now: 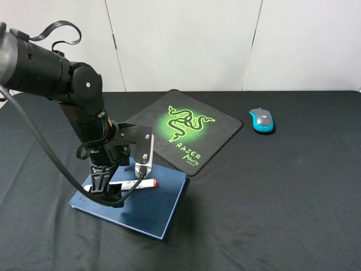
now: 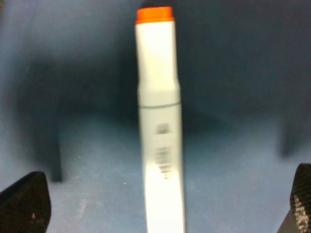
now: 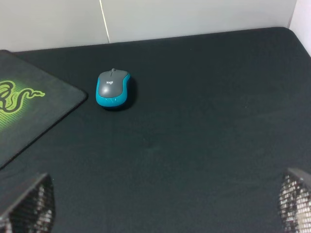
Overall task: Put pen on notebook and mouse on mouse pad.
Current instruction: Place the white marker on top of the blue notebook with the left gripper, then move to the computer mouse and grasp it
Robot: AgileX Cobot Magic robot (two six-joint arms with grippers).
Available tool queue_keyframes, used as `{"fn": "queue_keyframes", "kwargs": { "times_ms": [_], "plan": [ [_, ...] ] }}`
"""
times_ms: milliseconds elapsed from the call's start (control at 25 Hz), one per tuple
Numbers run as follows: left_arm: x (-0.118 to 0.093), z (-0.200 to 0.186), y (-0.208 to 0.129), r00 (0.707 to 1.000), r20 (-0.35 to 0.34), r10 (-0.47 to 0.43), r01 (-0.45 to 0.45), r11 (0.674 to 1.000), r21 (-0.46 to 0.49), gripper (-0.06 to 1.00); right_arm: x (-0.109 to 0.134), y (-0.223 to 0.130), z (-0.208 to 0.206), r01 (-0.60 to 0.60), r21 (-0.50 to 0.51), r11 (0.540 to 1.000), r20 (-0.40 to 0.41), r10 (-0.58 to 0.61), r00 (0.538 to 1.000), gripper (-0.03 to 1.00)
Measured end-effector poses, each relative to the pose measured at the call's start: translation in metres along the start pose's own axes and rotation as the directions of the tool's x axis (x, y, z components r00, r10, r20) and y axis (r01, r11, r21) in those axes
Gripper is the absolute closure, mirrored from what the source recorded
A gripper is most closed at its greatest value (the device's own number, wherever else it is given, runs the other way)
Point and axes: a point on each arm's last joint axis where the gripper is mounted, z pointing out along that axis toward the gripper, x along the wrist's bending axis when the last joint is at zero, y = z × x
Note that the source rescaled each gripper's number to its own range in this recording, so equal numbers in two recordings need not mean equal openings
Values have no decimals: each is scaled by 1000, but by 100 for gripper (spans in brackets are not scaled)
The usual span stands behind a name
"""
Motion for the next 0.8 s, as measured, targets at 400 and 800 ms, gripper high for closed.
{"fn": "queue_keyframes", "kwargs": {
  "times_ms": [400,800],
  "plan": [
    [0,-9,1,999,-19,-44,44,999,-14,-5,0,0,0,0,0,1000,0,0,1000,-3],
    [-2,-74,1,966,-127,-224,219,974,-53,-5,0,0,0,0,0,1000,0,0,1000,-3]
  ]
}}
